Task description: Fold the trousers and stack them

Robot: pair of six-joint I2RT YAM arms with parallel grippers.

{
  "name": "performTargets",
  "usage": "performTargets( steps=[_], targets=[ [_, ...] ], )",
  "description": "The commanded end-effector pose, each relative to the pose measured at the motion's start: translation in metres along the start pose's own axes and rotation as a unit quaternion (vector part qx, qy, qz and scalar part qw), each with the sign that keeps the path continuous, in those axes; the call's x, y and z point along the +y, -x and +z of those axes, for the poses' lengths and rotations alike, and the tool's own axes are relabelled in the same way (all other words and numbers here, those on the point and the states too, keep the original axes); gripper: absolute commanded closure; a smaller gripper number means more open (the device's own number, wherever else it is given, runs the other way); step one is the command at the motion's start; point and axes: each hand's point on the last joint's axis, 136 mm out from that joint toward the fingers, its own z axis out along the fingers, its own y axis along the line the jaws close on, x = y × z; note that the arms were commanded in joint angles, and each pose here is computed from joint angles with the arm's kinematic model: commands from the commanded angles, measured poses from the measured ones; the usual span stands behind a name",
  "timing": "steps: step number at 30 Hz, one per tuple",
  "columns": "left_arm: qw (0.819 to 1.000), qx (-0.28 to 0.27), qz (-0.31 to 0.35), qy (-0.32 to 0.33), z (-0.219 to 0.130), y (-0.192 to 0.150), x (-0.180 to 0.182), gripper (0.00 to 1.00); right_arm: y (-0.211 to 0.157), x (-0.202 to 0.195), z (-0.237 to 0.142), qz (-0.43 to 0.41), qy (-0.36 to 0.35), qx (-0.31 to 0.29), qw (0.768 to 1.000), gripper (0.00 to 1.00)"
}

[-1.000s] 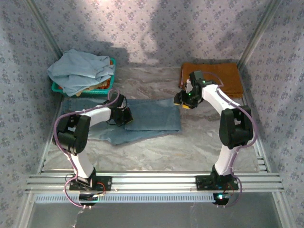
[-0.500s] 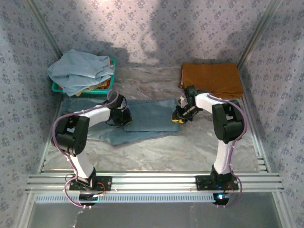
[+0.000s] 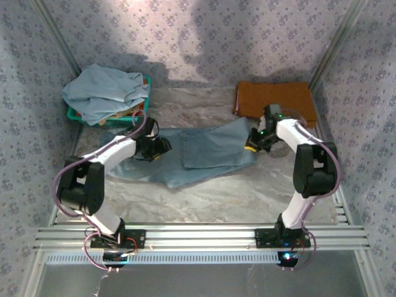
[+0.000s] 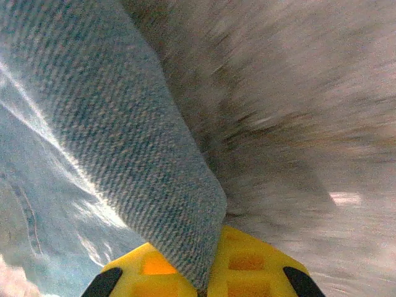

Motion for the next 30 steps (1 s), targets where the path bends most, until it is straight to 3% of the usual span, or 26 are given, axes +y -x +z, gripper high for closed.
performTargets(
  steps=[1, 7, 11, 17, 21, 30],
  targets=[
    [0.999, -0.024, -0.004, 0.024, -0.023, 0.013, 0.005, 0.33, 0.026, -0.040, -0.043, 0.022, -0.106, -0.040, 0.993, 1.00],
    [0.995, -0.054, -0.042, 0.076, -0.047, 0.029, 0.051, 0.32, 0.069, -0.074, -0.111, 0.041, -0.197, -0.099, 0.975, 1.00],
    [0.989, -0.067, -0.061, 0.121, -0.055, 0.034, 0.092, 0.36, 0.083, -0.050, -0.134, 0.014, -0.185, -0.122, 0.975, 1.00],
    [0.989, -0.048, -0.080, 0.115, -0.034, 0.031, 0.111, 0.42, 0.074, 0.027, -0.137, -0.056, -0.124, -0.113, 0.984, 1.00],
    [0.990, -0.020, -0.080, 0.114, -0.012, 0.027, 0.115, 0.56, 0.047, 0.101, -0.129, -0.095, -0.034, -0.094, 0.991, 1.00],
    [0.993, 0.009, -0.062, 0.102, 0.017, 0.015, 0.103, 0.60, -0.027, 0.234, -0.094, -0.166, 0.045, -0.059, 0.983, 1.00]
  ],
)
